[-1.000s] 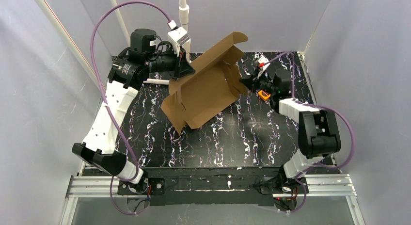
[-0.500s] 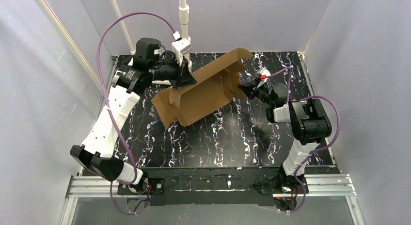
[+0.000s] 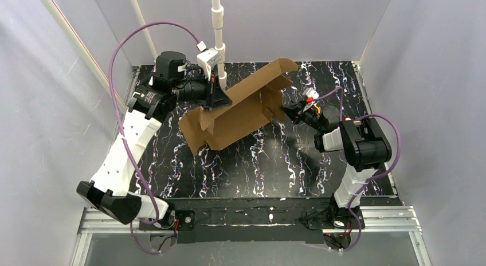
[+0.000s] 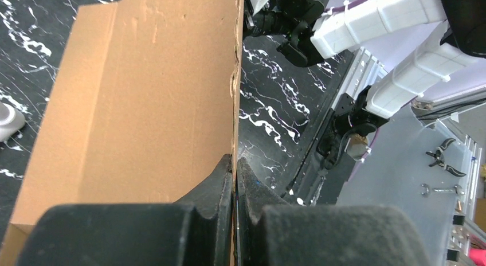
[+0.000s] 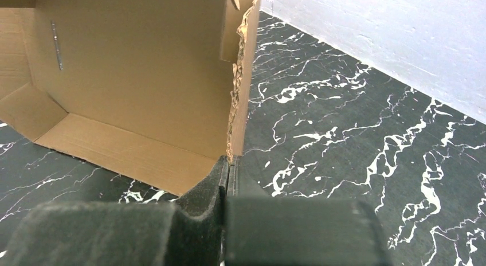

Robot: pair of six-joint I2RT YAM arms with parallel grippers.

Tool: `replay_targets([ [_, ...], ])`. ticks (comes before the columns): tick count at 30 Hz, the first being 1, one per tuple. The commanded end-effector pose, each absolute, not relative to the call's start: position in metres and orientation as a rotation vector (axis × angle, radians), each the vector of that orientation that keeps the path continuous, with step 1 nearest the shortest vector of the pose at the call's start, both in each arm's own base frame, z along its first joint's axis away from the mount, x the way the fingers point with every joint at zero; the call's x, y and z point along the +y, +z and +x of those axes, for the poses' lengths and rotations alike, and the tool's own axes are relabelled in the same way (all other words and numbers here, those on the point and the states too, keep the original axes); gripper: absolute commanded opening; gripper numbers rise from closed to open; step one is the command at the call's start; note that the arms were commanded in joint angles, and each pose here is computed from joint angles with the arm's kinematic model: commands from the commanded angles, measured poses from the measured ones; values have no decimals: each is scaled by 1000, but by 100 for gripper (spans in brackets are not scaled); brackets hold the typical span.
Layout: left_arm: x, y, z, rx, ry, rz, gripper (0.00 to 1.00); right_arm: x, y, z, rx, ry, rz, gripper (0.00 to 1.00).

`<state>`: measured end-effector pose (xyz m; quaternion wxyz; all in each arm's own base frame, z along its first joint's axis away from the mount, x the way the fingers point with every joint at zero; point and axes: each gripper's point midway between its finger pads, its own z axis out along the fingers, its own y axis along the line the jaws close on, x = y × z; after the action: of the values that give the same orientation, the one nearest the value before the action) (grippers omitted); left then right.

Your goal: Fold the paper box

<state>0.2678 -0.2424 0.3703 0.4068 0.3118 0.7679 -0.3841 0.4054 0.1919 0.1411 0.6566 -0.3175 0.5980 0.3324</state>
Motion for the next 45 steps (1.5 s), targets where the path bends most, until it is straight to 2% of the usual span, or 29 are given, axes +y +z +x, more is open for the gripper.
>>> replay_targets([
  [1, -238, 376, 259, 1908, -965, 765, 0, 209, 133, 385, 1313, 775, -814, 2],
  [20, -226, 359, 249, 1954, -904, 768, 0, 236, 137, 374, 1276, 758, -863, 9],
  [25, -214, 343, 245, 1997, -811, 824, 0, 246, 132, 367, 1280, 832, -944, 17],
  [29, -212, 338, 240, 2006, -795, 855, 0, 242, 129, 368, 1298, 849, -954, 20],
  [31, -211, 338, 237, 2010, -794, 875, 0, 236, 129, 372, 1319, 880, -977, 31],
  [36, -210, 336, 236, 2022, -785, 882, 0, 230, 133, 370, 1325, 930, -1044, 48],
  [45, -210, 336, 234, 2022, -792, 888, 0, 220, 123, 402, 1566, 882, -1091, 59],
])
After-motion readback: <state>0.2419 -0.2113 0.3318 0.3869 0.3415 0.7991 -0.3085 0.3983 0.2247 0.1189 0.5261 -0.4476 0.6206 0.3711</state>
